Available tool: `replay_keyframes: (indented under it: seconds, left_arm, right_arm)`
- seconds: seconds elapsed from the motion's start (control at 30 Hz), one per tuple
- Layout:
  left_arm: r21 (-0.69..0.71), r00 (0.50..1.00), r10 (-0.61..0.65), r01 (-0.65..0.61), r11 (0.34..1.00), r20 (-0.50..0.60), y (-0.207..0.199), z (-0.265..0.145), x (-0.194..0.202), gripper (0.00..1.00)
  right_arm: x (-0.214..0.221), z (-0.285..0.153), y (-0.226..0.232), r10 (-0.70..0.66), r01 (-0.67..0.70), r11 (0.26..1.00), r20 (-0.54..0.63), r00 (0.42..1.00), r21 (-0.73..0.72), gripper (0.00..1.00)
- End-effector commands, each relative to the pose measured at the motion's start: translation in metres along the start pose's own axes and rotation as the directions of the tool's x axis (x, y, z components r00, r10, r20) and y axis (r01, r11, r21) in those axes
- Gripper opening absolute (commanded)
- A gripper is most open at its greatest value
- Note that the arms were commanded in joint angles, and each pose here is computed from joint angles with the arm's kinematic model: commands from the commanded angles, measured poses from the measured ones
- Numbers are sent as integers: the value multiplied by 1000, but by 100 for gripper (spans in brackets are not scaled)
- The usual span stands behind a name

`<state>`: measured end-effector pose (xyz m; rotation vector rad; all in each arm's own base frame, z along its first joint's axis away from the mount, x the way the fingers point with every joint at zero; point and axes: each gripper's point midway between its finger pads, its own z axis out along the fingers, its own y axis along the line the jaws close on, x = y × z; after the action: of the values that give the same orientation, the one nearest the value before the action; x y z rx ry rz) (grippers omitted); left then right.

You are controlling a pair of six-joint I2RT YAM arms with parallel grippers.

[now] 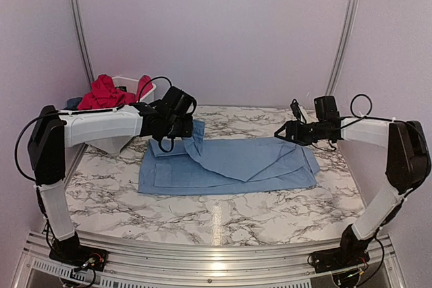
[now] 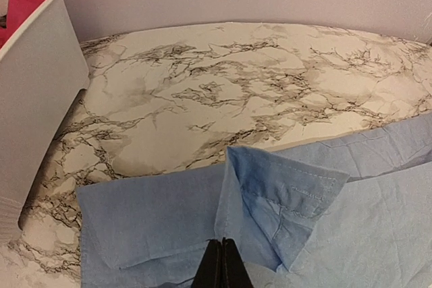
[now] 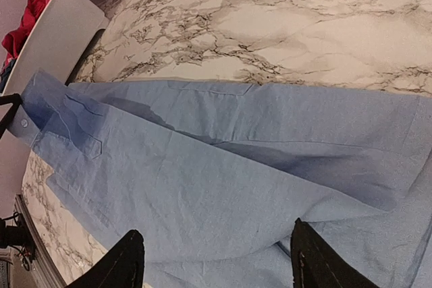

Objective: Fold and stack the mixed laundry pile
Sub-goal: Fold the 1/3-folded shirt at the center of the board, then rotate the rectangle-folded shirt at the center of the board.

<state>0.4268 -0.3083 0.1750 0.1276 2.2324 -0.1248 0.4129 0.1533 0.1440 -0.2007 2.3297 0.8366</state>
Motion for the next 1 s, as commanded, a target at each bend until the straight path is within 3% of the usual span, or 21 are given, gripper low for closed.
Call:
replay_keyframes:
  seconds: [0.0, 0.4, 0.53, 0.67, 0.77, 0.97]
  left_arm:
    - [-7, 997, -72, 72, 997, -5, 10, 3, 20, 0]
    - [-120, 992, -125, 124, 985, -7, 53, 23, 55, 2]
    - [-188, 991, -128, 133, 973, 37, 75, 9, 49, 42]
    - [-171, 998, 17, -6, 985, 67, 65, -6, 24, 74]
    - [-45, 987, 157, -155, 987, 25, 29, 5, 19, 86]
    - [98, 957, 284, -277, 956, -67, -10, 54, 39, 93]
  right_arm:
    - [-6, 5, -3, -18, 18, 1000, 4, 1000, -13, 67]
    - [13, 23, -6, -3, 1, 999, -44, 999, -39, 62]
    - [15, 21, 0, -10, 9, 999, -51, 999, -39, 61]
    - [18, 7, 6, 13, -14, 999, -25, 1000, -35, 62]
    - [36, 1, 16, 23, -24, 999, -44, 999, -30, 62]
    - [92, 11, 51, 34, -41, 998, -133, 991, -48, 61]
